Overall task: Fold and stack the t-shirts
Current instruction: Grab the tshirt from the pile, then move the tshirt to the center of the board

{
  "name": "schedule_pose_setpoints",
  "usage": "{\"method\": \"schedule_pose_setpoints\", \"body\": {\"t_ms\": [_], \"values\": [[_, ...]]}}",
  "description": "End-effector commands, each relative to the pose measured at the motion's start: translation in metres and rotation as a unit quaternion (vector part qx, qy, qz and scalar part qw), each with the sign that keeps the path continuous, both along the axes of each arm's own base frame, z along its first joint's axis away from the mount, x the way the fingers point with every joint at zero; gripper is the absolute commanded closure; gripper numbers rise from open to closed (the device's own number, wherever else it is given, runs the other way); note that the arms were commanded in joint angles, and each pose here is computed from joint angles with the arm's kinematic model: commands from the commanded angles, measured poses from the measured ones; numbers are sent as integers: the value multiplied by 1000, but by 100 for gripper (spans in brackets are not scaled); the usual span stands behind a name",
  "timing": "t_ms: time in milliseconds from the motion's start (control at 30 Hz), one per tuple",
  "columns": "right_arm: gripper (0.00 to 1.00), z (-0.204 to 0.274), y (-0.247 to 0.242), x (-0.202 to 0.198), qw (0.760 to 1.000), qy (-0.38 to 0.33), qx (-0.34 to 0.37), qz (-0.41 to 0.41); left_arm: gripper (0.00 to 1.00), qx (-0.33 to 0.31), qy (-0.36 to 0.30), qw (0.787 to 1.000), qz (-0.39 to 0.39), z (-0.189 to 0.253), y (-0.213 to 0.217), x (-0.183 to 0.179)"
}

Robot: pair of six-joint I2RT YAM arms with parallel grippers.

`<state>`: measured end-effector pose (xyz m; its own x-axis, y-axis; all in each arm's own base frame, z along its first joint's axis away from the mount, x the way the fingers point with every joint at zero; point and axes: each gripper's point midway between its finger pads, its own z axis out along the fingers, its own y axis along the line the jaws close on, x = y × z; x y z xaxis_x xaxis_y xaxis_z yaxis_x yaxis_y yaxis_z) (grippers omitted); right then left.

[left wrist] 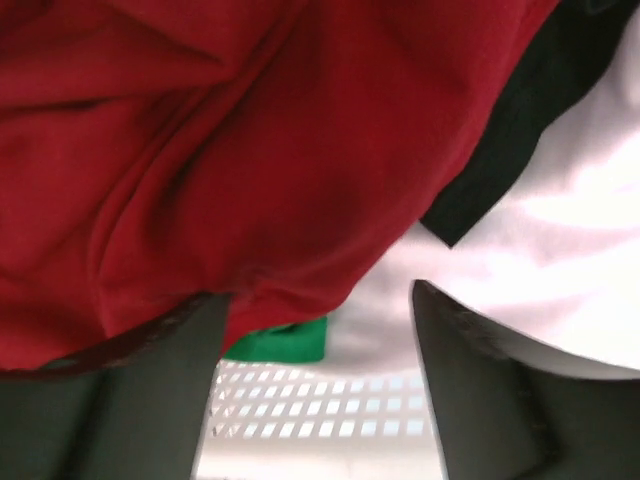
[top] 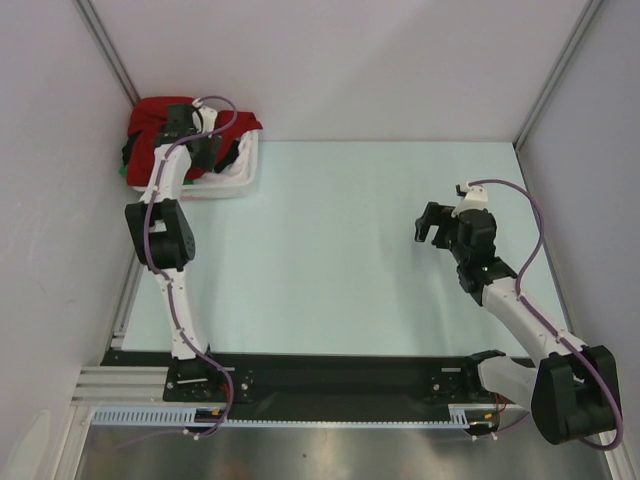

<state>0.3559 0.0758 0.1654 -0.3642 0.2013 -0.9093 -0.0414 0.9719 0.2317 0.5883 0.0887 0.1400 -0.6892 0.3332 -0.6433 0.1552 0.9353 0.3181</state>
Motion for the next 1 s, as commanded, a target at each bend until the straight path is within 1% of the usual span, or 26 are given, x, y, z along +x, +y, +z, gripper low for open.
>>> {"method": "schedule_pose_setpoints", "body": {"t_ms": [0,33,67,100,133,167,200,233,267,300,333,367,433,467,500,567,600,667,700,733,767,800,833,867,900,967], "values": [[0,27,-2,4,999,-33,-3,-7,25,15,-43,999,-5,31,2,18],[0,29,-1,5,999,-34,-3,-5,38,16,-47,999,-7,29,2,21],[0,28,0,5,999,-32,-4,-1,45,16,-58,998,-10,33,1,25],[0,27,1,5,1000,-28,-3,0,57,11,-62,998,-11,34,-1,26],[0,29,2,5,1000,-30,-2,2,99,4,-69,998,-11,37,-3,27],[0,27,2,5,1000,-26,-3,1,100,-4,-83,996,-10,50,-5,26],[0,28,3,4,1000,-25,-2,2,100,-12,-82,997,-7,49,-7,23],[0,29,3,4,1000,-26,-1,2,100,-32,-90,995,-31,56,-20,22],[0,28,4,4,1000,-26,0,3,100,-34,-110,993,-34,75,-21,19],[0,30,5,4,1000,-30,0,4,100,-38,-107,993,-36,74,-24,13],[0,31,6,5,999,-32,1,5,100,-40,-113,992,-40,82,-27,10],[0,32,6,5,999,-32,0,5,100,-44,-130,990,-43,104,-30,4],[0,36,8,5,999,-34,3,9,100,-59,-131,989,-46,120,-36,-10],[0,37,9,5,999,-35,7,9,100,-73,-138,986,-61,134,-45,-17],[0,43,12,5,999,-41,9,14,100,-81,-159,981,-70,164,-53,-30],[0,52,18,4,998,-51,16,22,99,-101,-162,975,-112,191,-75,-55],[0,58,20,4,998,-57,18,26,100,-97,-190,968,-132,227,-85,-76],[0,67,30,2,996,-68,24,46,100,-99,-192,961,-175,251,-113,-107],[0,77,35,0,995,-82,28,55,100,-94,-210,951,-208,274,-128,-124],[0,85,43,-3,993,-91,35,72,100,-94,-229,938,-244,301,-153,-156],[0,92,48,-5,991,-100,38,80,100,-94,-246,926,-270,318,-165,-176],[0,102,50,-8,989,-114,41,85,100,-105,-256,908,-315,331,-191,-198],[0,112,57,-11,986,-123,47,103,99,-107,-282,891,-339,353,-200,-230],[0,117,63,-15,984,-129,50,115,100,-113,-288,881,-358,360,-211,-246],[0,126,65,-19,981,-141,51,120,100,-130,-284,864,-395,363,-232,-264],[0,140,70,-24,978,-153,56,133,100,-164,-249,855,-425,356,-249,-289]]}}
